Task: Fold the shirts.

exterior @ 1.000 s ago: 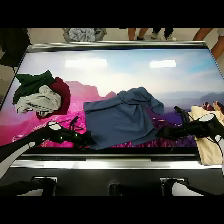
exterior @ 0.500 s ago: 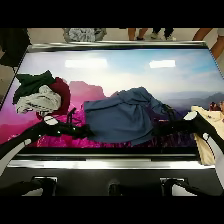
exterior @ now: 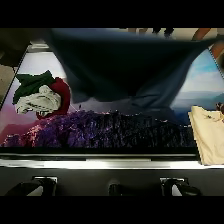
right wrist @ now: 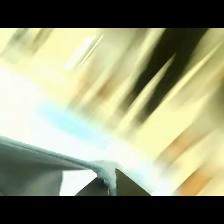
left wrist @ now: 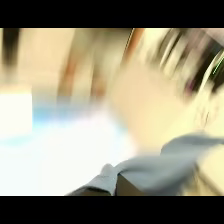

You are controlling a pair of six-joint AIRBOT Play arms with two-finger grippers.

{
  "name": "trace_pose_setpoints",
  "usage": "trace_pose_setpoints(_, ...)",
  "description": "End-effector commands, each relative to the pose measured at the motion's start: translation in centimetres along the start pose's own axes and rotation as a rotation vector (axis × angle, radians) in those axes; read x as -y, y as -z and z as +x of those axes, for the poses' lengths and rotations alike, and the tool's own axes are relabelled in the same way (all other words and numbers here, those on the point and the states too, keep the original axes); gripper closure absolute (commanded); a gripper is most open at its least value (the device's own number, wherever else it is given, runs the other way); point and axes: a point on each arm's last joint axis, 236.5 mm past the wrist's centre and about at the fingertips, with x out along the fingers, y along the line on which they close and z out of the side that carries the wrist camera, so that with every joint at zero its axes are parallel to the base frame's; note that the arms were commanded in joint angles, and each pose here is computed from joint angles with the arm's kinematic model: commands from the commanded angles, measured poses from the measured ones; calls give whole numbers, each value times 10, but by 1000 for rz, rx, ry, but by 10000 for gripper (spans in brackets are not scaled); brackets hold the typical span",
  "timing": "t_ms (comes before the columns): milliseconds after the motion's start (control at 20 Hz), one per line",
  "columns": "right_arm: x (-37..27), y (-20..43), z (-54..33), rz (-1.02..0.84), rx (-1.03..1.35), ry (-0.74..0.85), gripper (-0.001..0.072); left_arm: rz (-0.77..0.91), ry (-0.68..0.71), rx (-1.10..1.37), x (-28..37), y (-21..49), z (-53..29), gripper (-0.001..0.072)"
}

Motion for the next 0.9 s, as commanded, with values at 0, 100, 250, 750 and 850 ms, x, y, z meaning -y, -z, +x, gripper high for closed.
trace_pose_setpoints(0, 51, -130, -153, -75, 368, 258, 675, 206, 68, 279, 112, -102, -82, 680)
trace_pose_setpoints(100, 49, -140, -182, -67, 410, 277, 675, 208, 54, 265, 124, -98, -97, 680)
trace_pose_setpoints(250, 51, -144, -191, -70, 430, 293, 675, 205, -41, 202, 108, -84, -101, 680)
trace_pose_setpoints(750, -22, 59, 73, 24, -209, -146, 674, -149, -394, -380, -115, 134, -29, 680)
trace_pose_setpoints(850, -58, 124, 142, 114, -310, -256, 674, -248, -471, -447, -176, 203, -15, 679)
